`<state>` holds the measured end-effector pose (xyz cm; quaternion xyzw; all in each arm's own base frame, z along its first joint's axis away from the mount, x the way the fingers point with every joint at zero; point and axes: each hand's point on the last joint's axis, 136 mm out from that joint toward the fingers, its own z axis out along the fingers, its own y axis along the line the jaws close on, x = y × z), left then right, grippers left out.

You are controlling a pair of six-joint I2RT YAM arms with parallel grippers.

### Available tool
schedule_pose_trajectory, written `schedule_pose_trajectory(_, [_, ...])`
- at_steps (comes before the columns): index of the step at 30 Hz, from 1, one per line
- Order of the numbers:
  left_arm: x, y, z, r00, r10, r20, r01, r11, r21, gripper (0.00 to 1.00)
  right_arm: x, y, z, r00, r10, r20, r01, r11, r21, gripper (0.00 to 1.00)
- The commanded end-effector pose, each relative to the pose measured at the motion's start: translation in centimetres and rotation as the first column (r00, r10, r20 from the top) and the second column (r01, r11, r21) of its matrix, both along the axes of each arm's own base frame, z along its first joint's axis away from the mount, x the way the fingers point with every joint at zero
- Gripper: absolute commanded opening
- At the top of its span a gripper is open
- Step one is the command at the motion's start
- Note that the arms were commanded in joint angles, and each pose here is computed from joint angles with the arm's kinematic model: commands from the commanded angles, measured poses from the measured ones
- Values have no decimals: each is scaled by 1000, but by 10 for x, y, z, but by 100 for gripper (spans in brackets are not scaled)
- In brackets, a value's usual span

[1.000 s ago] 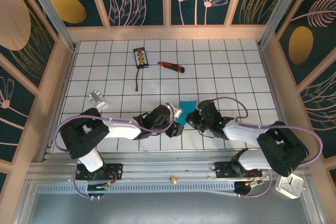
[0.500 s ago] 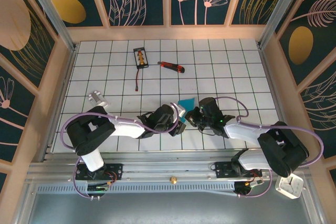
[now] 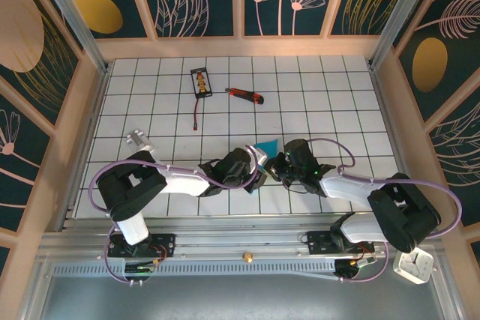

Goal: Fold a paper plane with a square sheet of paper (pick it up from the middle)
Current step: Fold the wing for the fifth time at the center of the table.

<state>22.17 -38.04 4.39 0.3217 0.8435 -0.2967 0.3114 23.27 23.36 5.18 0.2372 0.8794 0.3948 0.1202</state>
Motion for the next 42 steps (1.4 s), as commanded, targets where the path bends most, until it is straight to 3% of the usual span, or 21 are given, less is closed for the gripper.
schedule_pose_trajectory(1, [4, 1, -2, 1000, 23, 12, -23, 1000, 20, 30, 4, 4, 5, 1000, -6, -5, 6, 1000, 26, 8])
schedule_pose_trajectory(13, [5, 9, -6, 998, 57, 6, -57, 998, 36, 17, 6, 4, 4, 1000, -4, -5, 4, 1000, 19, 9])
schedule_pose_trajectory(22, [3, 17, -4, 991, 126, -42, -126, 992, -10, 7, 12, -8, 9, 1000, -14, 24, 15, 1000, -5, 21])
schedule_pose_trajectory(26, [-2, 15, -3, 984, 145, -99, -151, 987, -62, 0, 17, -21, 17, 998, -25, 66, 28, 999, -38, 26])
schedule_pose_trajectory(31, [-6, 5, 7, 968, 132, -212, -168, 973, -159, 0, 31, -35, 35, 985, -6, 172, 22, 995, -93, 29])
schedule_pose_trajectory(37, [-2, 2, 17, 917, 100, -387, -219, 936, -277, 0, 44, -32, 58, 940, 128, 316, -73, 981, -181, 31])
schedule_pose_trajectory(42, [-4, 0, 14, 873, 69, -483, -247, 917, -314, 0, 47, -27, 59, 911, 210, 355, -136, 965, -224, 31])
